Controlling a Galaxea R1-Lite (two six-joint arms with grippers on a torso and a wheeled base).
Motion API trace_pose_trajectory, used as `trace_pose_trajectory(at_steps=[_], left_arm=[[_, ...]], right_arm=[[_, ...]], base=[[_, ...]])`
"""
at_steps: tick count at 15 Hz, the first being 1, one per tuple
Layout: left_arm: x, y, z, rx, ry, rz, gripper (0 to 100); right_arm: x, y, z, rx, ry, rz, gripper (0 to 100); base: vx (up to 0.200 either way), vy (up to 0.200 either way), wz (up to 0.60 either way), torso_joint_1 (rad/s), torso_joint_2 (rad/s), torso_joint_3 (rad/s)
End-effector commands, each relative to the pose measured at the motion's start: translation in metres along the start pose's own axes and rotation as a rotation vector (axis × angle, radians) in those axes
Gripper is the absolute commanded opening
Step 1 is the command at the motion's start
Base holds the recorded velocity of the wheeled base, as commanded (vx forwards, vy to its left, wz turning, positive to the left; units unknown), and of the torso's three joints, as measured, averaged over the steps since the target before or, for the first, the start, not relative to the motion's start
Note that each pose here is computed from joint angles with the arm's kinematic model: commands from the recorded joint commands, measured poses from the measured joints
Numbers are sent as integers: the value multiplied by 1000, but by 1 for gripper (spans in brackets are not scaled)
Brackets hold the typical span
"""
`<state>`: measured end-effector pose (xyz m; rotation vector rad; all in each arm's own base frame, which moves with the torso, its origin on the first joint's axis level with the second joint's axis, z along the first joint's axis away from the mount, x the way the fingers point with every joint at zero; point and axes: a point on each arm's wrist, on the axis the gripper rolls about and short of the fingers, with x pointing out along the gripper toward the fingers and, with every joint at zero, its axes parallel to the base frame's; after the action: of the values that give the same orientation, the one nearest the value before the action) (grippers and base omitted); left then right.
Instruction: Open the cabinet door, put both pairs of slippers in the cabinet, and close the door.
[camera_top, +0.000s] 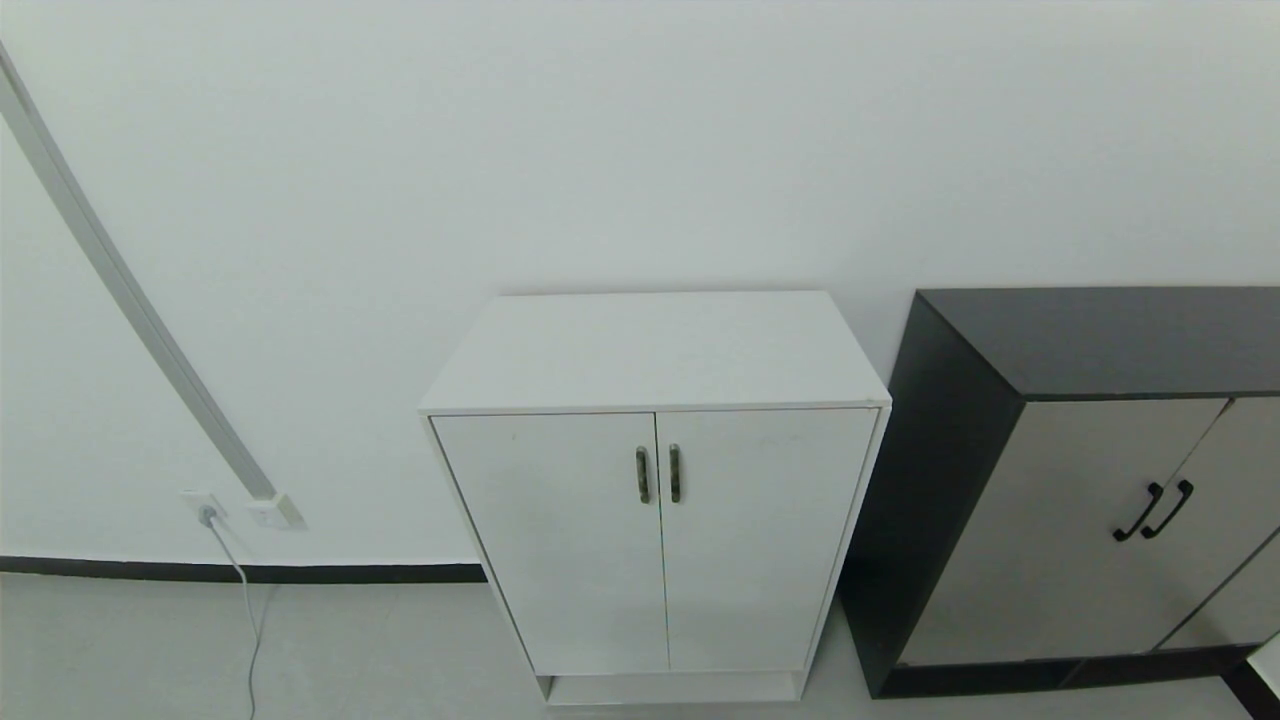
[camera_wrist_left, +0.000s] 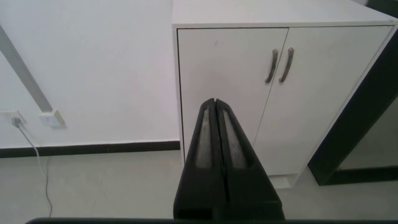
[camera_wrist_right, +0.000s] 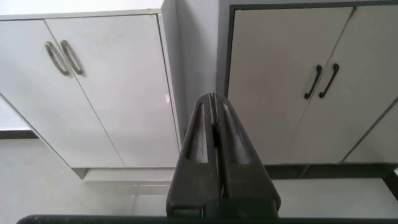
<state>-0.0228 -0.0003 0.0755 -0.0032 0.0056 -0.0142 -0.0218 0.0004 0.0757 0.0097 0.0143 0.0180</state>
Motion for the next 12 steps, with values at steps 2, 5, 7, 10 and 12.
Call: trace_pose_trajectory(at_steps=[2,5,7,10,12], left_arm=[[0,0,0,2,1,0,0],[0,0,0,2,1,0,0],[0,0,0,0,1,0,0],[0,0,0,2,1,0,0],[0,0,0,2,1,0,0]], right_arm=[[-1,-1,0,52,-17,-28,0],[-1,-2,0,75,-23,-86,0],[-1,-2,1,75,-24,-86,0],[-1,-2,0,74,-23,-83,0],[-1,-2,0,74,-23,-83,0]], base=[[0,0,0,0,0,0],[0,0,0,0,0,0],[0,0,0,0,0,0],[0,0,0,0,0,0],[0,0,0,0,0,0]])
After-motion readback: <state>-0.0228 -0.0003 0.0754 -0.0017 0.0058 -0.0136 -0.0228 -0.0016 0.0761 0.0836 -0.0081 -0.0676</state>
